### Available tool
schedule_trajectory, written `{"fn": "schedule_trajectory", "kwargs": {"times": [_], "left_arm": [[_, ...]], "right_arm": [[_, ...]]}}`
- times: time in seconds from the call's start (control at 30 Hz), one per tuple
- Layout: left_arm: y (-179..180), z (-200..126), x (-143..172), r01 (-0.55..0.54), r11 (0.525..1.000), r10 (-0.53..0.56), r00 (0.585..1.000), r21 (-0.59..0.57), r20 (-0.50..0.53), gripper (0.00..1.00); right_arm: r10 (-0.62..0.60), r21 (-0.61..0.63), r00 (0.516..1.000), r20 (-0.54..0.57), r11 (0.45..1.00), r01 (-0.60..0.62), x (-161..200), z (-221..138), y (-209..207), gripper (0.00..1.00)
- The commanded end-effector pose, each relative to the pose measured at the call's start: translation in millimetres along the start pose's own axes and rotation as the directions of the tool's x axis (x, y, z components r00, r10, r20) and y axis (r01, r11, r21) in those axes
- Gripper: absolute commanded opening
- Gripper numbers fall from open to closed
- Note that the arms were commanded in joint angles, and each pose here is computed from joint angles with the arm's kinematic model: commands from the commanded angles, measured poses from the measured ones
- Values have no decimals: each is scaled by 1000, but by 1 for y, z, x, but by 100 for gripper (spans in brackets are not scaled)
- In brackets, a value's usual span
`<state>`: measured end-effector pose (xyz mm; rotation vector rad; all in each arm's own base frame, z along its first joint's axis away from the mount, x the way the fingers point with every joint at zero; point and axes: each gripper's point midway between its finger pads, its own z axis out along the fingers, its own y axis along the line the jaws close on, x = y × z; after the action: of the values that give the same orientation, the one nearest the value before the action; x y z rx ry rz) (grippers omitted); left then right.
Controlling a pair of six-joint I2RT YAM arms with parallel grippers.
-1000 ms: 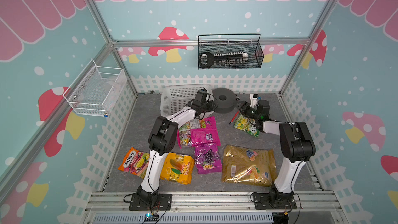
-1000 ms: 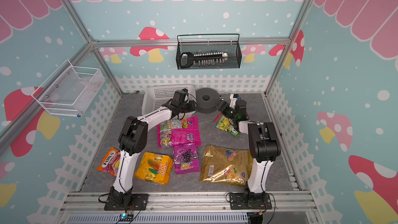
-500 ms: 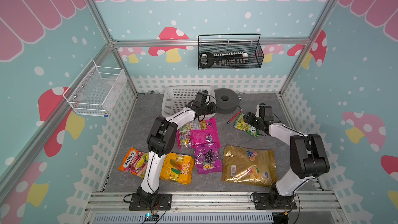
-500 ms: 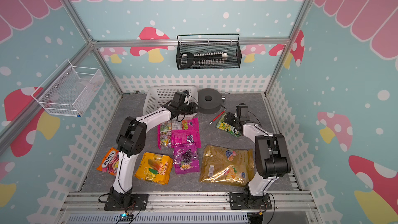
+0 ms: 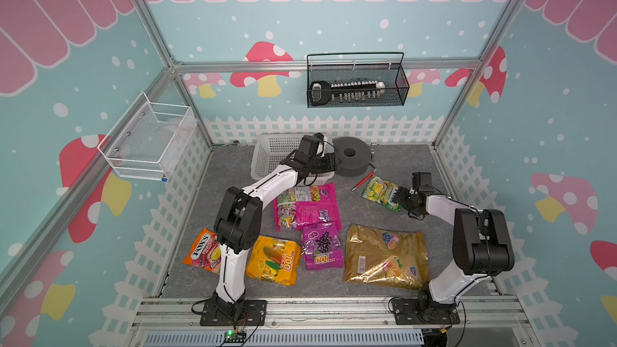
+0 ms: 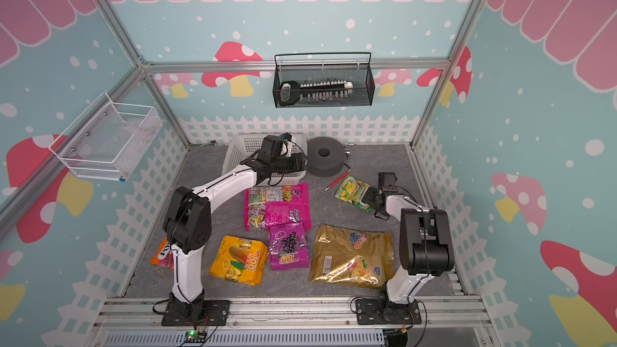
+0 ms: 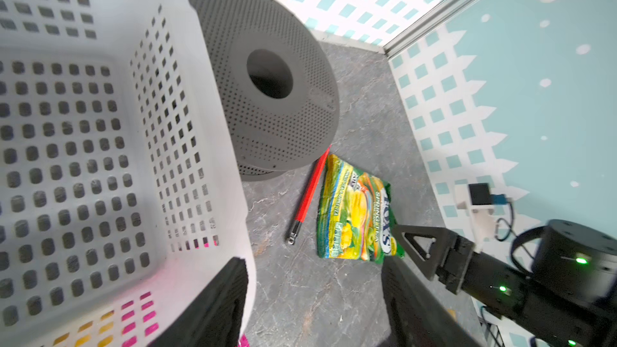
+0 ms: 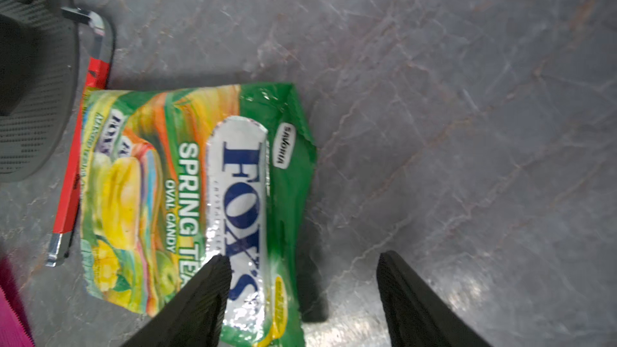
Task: Put the candies in the basket
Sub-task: Pick up the candy at the center of the board.
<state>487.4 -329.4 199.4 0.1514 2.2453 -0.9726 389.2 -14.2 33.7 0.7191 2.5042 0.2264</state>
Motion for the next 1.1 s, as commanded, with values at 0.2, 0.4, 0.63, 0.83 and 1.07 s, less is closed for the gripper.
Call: {"fn": "schedule_trajectory", "kwargs": {"times": [0.2,0.4,0.63,0.83,1.07], "left_arm": [[-5,-61,-11,-21,1000,21,999,-21,44,69],[20,-103,-18,5,997,2,996,-76,92,70],[62,-162,-21,56,984,-28,985,-167,168,72],[104,-199,-18,128,959,-67,970,-255,234,73],[142,-204,-8,212,925,-137,960,-316,244,74]], "right_arm": [[20,-98,999,-39,995,-23,18,-5,2,69],[15,-179,998,-59,984,-25,20,6,14,44],[-2,-232,1000,22,973,7,0,-16,28,0],[-84,-425,988,132,896,133,-27,-76,84,0],[-170,-585,938,303,744,324,-49,-166,171,0]]}}
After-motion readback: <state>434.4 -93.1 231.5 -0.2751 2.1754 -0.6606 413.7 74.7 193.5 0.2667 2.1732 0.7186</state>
